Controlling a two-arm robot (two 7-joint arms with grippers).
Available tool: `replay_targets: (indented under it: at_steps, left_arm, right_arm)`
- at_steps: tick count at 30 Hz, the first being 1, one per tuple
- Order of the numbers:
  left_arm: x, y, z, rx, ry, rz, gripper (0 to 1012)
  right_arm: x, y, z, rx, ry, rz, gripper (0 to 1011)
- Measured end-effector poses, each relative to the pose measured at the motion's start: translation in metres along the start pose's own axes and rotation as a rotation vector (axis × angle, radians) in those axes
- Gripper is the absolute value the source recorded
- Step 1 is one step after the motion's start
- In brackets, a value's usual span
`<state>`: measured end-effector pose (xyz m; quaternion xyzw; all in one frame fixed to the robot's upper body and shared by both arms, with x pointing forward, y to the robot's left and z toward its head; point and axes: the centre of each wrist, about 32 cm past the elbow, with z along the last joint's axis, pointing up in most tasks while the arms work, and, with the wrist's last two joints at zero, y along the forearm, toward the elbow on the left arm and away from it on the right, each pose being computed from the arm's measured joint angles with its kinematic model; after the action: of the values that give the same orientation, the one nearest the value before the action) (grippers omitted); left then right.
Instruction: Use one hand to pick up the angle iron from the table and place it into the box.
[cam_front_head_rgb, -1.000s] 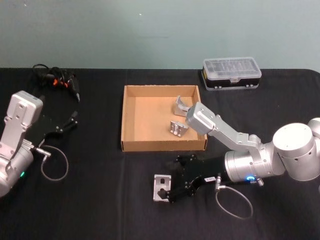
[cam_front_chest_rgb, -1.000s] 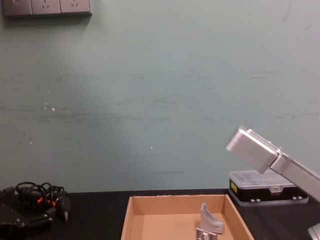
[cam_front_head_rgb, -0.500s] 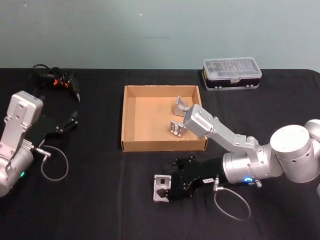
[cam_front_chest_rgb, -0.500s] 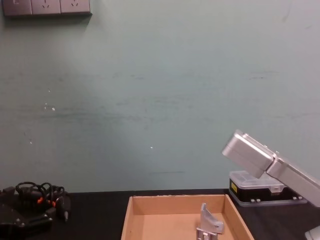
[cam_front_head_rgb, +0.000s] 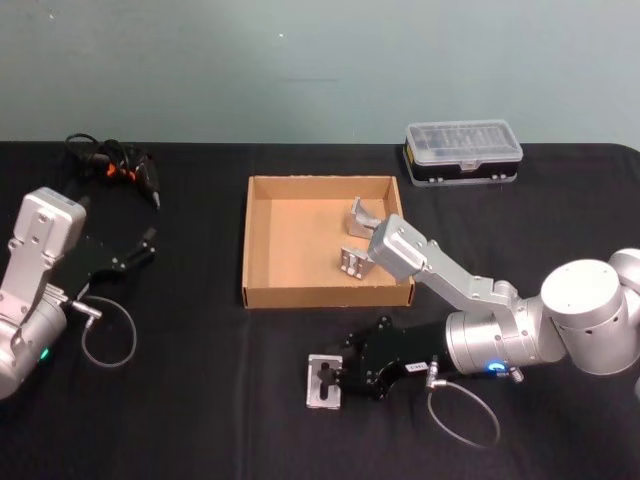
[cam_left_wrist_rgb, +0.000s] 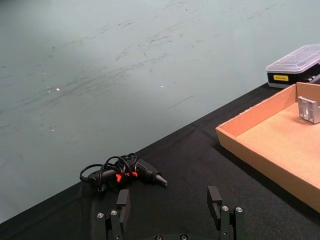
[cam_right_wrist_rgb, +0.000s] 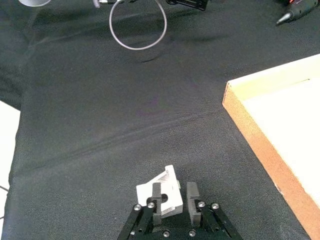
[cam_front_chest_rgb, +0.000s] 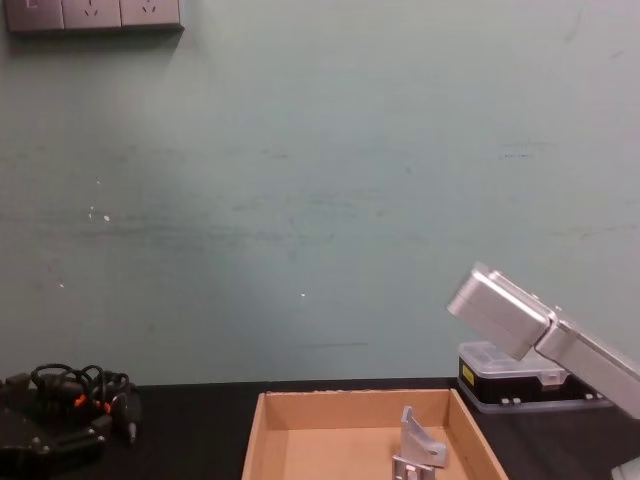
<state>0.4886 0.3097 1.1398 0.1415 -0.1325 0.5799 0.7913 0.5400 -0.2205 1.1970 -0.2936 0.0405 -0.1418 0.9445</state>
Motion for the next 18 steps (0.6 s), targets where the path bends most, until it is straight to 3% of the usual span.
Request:
replay_targets:
  at_steps: [3, 6, 8, 18]
  left_arm:
    - [0.0, 0.0, 0.0, 0.0, 0.0, 0.0, 1011]
    - [0.0, 0.0, 0.0, 0.0, 0.0, 0.0, 1011]
    - [0.0, 0.0, 0.0, 0.0, 0.0, 0.0, 1011]
    - [0.0, 0.0, 0.0, 0.0, 0.0, 0.0, 1011]
  right_arm:
    - [-0.0001, 0.0007, -0.0011, 0.002, 0.001, 0.0, 242]
    - [0.0001, 0.0015, -0.0018, 0.004, 0.002, 0.0, 205]
    - [0.0001, 0.0017, -0.0018, 0.006, 0.002, -0.001, 127]
    - [-0.0004, -0.0032, -0.0013, 0.031, 0.002, -0.034, 108]
